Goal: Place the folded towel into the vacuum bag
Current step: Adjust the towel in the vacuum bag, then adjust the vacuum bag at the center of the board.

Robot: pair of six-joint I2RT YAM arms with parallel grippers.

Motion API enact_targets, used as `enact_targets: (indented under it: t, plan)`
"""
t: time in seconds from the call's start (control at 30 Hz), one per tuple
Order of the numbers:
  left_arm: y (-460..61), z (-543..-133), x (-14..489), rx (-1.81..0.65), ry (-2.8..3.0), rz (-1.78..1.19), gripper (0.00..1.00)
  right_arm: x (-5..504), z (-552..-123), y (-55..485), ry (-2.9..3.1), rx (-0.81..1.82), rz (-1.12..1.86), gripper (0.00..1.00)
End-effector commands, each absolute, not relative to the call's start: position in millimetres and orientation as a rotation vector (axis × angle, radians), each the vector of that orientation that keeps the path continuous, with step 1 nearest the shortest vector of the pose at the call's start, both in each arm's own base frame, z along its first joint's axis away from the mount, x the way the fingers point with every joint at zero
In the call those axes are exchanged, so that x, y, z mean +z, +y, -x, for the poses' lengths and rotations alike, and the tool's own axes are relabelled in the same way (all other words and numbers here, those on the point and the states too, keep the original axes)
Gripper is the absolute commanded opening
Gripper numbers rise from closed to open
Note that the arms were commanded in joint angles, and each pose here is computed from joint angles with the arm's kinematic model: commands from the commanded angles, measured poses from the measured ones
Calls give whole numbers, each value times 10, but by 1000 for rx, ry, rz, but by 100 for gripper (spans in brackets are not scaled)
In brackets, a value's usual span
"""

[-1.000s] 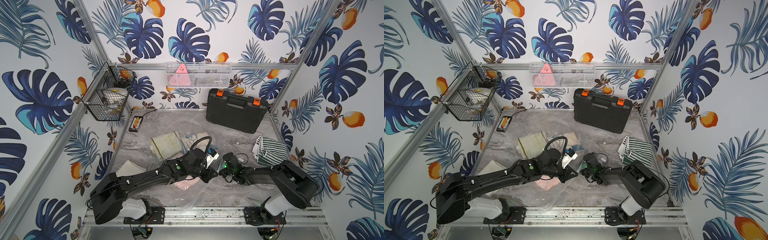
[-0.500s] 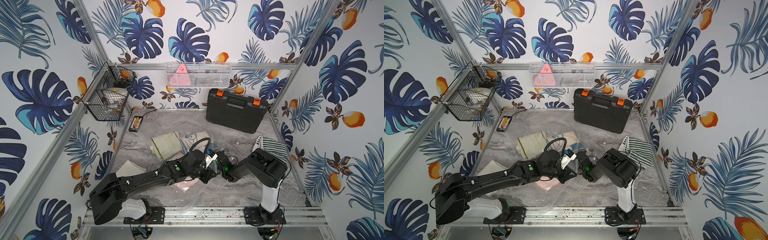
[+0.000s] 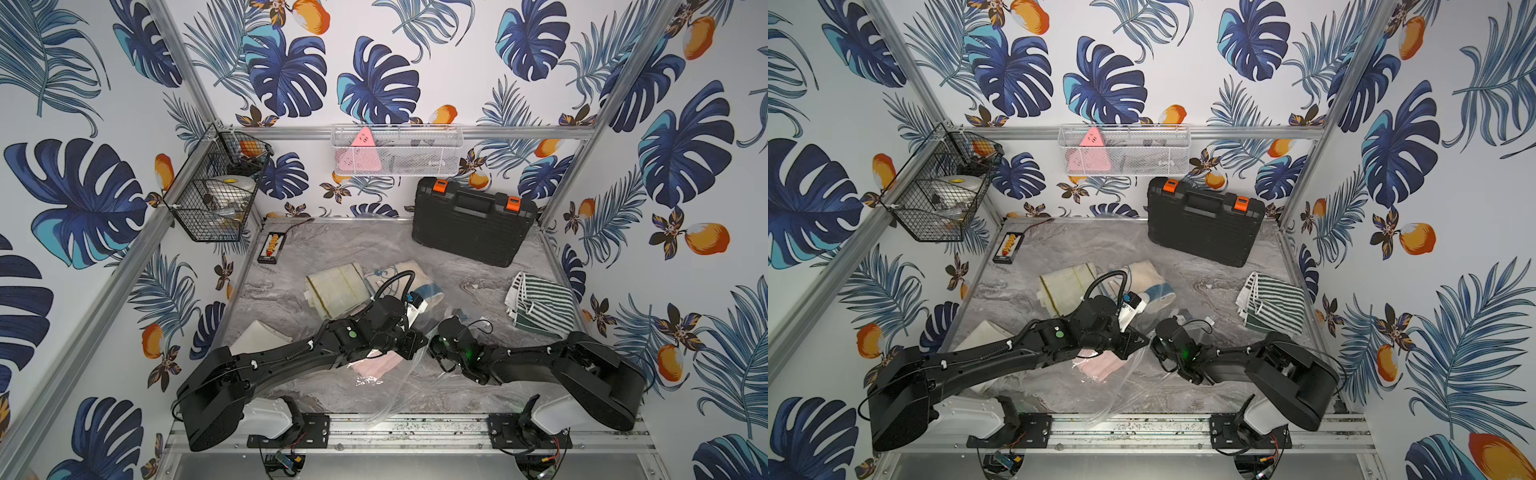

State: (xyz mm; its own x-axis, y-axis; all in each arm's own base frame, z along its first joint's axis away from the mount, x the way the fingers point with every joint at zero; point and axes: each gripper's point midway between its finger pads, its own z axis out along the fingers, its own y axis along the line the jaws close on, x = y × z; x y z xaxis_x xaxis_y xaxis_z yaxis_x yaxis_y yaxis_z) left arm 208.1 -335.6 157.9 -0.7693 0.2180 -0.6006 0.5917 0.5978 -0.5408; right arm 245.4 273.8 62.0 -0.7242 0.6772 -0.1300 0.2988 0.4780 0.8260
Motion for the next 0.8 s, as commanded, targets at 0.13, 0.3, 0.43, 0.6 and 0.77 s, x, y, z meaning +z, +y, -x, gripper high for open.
enact_targets:
  t: [0.13, 0.3, 0.43, 0.6, 0.77]
  plan:
    - [-3295, -2220, 1575, -984, 2323, -573, 0, 584, -1797, 2030, 2640, 664, -700, 54]
    - [-3309, -2247, 1476, -961, 2354, -579, 0, 909, -1677, 1676, 2680, 446, -598, 56]
    - [-3335, -2239, 1451, -983, 2354, -577, 0, 1111, -1649, 1610, 2698, 394, -479, 60]
    - [-3351, -2216, 1397, -991, 2370, -591, 0, 1588, -1720, 1497, 2623, 365, -409, 63]
    - [-3474, -2007, 1386, -1046, 2374, -698, 4, 2095, -2019, 1349, 2568, 356, -362, 67]
